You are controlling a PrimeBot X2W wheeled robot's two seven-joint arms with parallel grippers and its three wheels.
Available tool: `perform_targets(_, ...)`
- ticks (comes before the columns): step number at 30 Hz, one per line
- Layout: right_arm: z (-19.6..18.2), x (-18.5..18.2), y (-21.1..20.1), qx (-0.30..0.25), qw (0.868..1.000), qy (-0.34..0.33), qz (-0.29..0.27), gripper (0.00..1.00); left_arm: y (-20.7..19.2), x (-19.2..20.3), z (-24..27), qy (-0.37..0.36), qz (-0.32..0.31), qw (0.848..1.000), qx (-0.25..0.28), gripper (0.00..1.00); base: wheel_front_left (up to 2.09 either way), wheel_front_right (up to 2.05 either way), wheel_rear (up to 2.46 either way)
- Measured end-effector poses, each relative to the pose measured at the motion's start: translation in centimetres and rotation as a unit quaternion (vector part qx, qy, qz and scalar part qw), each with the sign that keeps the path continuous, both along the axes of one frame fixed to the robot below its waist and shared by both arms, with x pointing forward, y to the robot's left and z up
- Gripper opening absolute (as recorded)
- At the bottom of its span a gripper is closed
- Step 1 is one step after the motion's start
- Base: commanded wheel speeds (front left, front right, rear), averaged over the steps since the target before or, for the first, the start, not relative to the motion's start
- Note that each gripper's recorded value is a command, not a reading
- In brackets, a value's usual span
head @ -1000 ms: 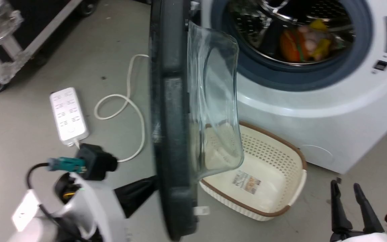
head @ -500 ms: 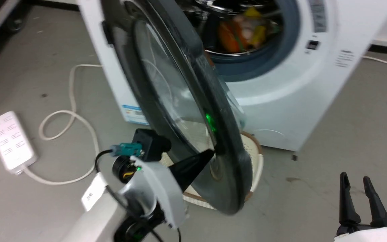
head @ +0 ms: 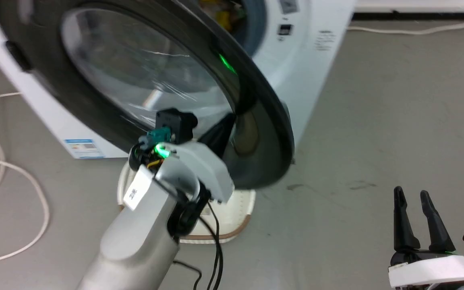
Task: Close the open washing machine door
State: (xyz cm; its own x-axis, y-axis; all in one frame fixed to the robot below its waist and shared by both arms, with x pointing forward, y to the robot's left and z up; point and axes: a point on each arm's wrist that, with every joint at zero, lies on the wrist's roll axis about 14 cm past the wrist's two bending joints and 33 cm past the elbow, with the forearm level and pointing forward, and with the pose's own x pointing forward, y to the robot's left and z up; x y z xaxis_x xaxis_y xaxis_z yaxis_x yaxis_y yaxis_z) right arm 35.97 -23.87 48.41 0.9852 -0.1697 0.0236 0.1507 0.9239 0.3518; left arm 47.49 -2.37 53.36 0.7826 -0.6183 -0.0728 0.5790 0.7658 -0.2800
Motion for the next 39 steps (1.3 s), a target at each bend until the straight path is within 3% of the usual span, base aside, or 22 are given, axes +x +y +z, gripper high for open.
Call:
perform_targets(11, -0.7, -1.2, -1.9, 0.0, 0.999, 0.014, -0.033, 1.0, -1.7, 5.2, 0.1, -0.01, 0.067, 0.997, -0.034, 0.0, 0.0, 0.0, 0.0)
perform_targets(19, 0.7, -1.2, -1.3, 0.003, 1.0, -0.009, -0.022, 1.0, -0.7, 4.6, 1.8, 0.014, 0.071, 0.994, -0.076, 0.0, 0.0, 0.0, 0.0)
perform_targets(22, 1.3, -1.6, -0.8, 0.0, 1.0, -0.018, -0.015, 1.0, 1.0, 4.1, 4.3, -0.006, 0.091, 0.989, -0.112, 0.0, 0.0, 0.0, 0.0)
perform_targets(27, 2.2, -2.3, 0.4, -0.006, 0.999, -0.033, 0.005, 1.0, 8.1, 3.3, 8.6, -0.077, 0.186, 0.967, -0.154, 0.0, 0.0, 0.0, 0.0)
perform_targets(32, 3.6, -2.3, 1.7, -0.013, 0.998, -0.056, 0.026, 1.0, 14.9, 1.1, 10.8, -0.155, 0.261, 0.945, -0.122, 0.0, 0.0, 0.0, 0.0)
perform_targets(39, 4.6, -2.4, 2.6, -0.019, 0.996, -0.072, 0.041, 1.0, 18.6, -2.9, 11.4, -0.237, 0.292, 0.926, -0.022, 0.0, 0.0, 0.0, 0.0)
